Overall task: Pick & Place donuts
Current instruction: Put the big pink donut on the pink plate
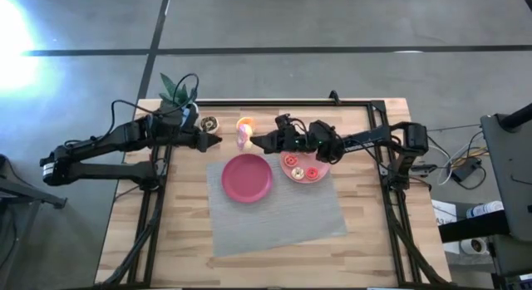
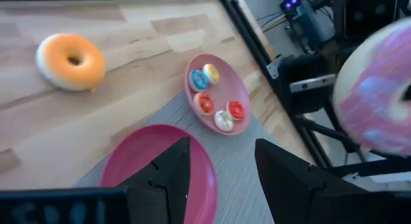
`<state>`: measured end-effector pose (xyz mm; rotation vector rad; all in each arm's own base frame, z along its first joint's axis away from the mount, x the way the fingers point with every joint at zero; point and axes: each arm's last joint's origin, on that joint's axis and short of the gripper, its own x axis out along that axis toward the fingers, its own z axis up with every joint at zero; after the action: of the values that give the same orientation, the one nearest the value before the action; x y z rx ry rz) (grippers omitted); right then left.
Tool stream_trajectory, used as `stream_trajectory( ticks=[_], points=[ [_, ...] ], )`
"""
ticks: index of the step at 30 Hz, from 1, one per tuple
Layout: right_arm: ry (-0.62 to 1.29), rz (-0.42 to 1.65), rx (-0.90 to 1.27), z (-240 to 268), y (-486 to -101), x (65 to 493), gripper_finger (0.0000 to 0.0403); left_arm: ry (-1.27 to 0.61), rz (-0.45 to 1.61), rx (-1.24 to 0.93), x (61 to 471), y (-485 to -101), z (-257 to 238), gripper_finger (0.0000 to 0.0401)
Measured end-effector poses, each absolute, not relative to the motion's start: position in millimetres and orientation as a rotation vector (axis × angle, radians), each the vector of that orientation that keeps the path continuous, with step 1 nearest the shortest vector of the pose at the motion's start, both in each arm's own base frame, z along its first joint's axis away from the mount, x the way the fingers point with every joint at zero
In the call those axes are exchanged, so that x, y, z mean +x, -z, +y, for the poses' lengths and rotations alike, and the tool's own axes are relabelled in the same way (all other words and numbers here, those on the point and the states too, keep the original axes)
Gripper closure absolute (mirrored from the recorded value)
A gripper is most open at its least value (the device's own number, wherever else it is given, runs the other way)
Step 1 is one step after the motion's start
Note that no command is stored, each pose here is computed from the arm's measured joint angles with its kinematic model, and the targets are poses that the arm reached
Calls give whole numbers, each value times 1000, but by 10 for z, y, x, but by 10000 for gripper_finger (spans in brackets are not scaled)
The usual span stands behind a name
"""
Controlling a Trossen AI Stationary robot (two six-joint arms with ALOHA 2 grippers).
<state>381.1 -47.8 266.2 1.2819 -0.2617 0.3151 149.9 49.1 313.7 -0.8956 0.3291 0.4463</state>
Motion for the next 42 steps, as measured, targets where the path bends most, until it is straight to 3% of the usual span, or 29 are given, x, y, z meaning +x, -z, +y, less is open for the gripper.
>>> stream_trajectory(
  ticks=[11, 23, 29, 34, 42],
  points=[
    [-315, -279, 1240, -483, -2711, 3827, 394, -492, 381, -1028, 1634, -2971, 530, 254],
    [-309, -258, 1262, -476, -2640, 3789, 394, -248, -42, -951, 1695, -3423, 553, 254],
    [-356, -283, 1241, -476, -2693, 3764, 394, -189, -9, -978, 1785, -3376, 592, 254],
    [-357, -281, 1243, -492, -2691, 3762, 394, -28, -44, -972, 1922, -3429, 626, 254],
    [-382, -303, 1207, -482, -2781, 3718, 394, -46, -3, -935, 1972, -3364, 656, 254]
  ],
)
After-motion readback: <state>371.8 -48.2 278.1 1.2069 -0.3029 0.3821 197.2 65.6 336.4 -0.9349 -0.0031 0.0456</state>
